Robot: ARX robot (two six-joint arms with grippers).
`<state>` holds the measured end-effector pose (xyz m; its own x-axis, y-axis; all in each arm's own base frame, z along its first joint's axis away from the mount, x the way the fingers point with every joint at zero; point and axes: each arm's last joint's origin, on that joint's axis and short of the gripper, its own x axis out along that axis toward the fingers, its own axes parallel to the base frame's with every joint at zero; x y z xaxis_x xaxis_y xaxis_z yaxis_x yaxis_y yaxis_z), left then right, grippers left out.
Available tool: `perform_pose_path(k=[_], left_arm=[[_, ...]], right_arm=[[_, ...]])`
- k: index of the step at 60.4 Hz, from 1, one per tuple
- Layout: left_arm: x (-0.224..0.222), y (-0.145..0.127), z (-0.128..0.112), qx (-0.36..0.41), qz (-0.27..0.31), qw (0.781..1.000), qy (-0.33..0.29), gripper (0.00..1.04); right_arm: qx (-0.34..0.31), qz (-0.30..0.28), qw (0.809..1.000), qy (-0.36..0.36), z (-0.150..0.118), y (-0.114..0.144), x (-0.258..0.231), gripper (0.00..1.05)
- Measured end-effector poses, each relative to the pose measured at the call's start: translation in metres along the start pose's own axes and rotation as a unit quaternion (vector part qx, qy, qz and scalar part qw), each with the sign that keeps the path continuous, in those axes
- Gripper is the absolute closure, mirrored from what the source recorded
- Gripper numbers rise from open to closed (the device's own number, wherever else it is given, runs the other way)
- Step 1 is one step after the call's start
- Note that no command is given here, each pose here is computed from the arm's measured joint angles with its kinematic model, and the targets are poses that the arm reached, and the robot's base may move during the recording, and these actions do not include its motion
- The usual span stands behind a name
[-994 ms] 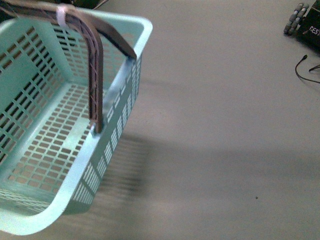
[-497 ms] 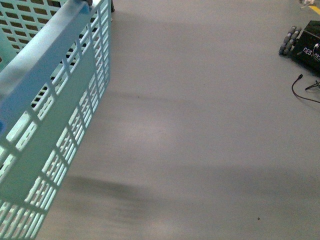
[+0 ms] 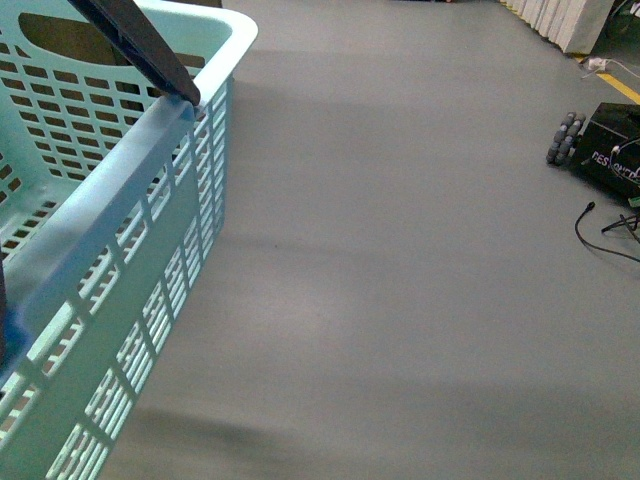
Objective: Pick lemon and mango into basket
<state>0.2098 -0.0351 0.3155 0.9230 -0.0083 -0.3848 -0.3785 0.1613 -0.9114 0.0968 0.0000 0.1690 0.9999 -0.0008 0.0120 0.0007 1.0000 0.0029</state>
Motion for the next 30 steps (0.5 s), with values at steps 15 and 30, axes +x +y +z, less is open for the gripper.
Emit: perform_pose_path(k=[15, 30], left_arm=[[0.0000, 0.0000, 0.0000, 0.000, 0.000, 1.000, 0.000, 0.99], [0.0000, 0.0000, 0.0000, 0.000, 0.000, 1.000, 0.000, 0.99]], right_arm=[[0.000, 0.000, 1.000, 0.000, 0.0000, 0.0000, 0.0000, 0.09], [0.000, 0.000, 1.000, 0.000, 0.0000, 0.0000, 0.0000, 0.09]])
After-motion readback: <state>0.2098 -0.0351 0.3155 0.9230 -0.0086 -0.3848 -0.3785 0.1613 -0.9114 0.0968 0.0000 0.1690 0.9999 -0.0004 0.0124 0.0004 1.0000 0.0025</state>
